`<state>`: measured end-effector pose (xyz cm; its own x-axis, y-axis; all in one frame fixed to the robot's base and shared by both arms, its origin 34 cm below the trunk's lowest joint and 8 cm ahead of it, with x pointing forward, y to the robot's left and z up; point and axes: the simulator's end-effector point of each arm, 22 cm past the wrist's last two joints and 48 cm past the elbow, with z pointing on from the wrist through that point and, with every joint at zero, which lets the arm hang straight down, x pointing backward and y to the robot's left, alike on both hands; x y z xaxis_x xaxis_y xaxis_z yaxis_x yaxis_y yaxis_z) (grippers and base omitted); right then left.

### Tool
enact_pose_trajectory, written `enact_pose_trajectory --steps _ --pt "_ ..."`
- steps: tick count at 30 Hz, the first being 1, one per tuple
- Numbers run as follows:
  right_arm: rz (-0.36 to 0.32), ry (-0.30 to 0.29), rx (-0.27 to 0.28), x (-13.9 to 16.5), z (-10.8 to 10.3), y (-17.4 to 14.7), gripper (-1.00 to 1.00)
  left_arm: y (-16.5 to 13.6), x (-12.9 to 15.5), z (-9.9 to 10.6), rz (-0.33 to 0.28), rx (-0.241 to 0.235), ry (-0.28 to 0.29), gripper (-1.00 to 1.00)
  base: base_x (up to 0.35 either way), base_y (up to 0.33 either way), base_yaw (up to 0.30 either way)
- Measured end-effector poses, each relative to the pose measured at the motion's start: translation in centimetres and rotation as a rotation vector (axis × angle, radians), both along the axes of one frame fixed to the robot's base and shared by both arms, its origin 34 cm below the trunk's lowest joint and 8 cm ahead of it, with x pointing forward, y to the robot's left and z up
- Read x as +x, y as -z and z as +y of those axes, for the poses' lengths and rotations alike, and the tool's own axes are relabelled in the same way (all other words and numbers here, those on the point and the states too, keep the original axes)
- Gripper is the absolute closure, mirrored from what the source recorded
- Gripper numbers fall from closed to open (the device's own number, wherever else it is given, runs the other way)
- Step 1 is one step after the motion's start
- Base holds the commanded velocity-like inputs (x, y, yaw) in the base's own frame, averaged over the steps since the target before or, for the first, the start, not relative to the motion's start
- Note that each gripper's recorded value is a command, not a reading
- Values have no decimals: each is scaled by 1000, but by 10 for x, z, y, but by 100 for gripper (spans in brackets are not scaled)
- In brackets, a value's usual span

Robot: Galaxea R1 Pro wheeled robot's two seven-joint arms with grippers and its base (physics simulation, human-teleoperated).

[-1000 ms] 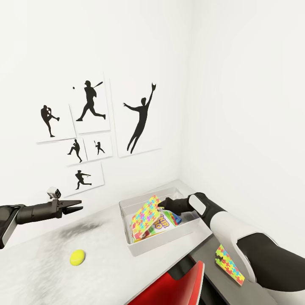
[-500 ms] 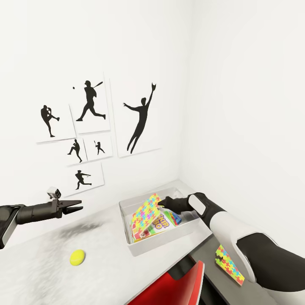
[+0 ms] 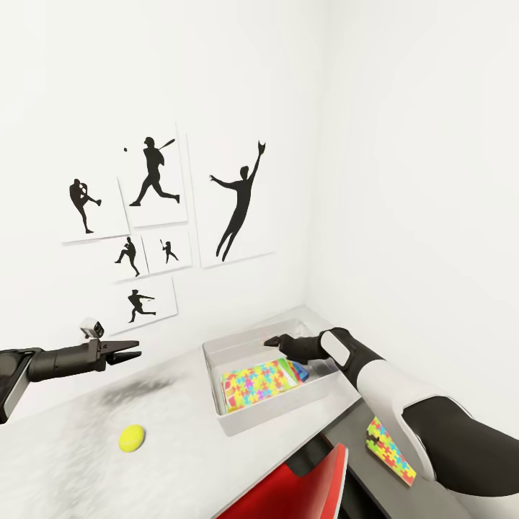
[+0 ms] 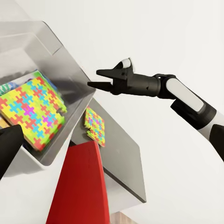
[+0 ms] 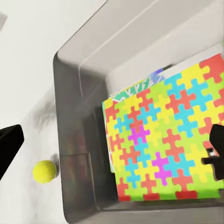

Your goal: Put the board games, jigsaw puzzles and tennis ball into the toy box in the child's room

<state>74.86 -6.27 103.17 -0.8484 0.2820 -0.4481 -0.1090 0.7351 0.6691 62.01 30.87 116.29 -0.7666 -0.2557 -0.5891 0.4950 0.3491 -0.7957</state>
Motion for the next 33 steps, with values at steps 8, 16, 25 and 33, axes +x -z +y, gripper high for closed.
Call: enact_pose_trajectory --steps 8,16,25,33 --pt "0 1 -2 0 -1 0 -100 0 0 0 0 0 0 -100 0 0 0" --pt "-29 3 6 7 -4 -11 -100 0 0 1 0 0 -1 -100 0 0 0" --pt "-127 -48 85 1 17 -39 -100 -5 -1 2 -10 -2 -5 -100 -34 0 0" --pt "-164 -42 96 1 7 -50 -100 -11 -2 2 -23 -4 -6 -100 -117 0 0"
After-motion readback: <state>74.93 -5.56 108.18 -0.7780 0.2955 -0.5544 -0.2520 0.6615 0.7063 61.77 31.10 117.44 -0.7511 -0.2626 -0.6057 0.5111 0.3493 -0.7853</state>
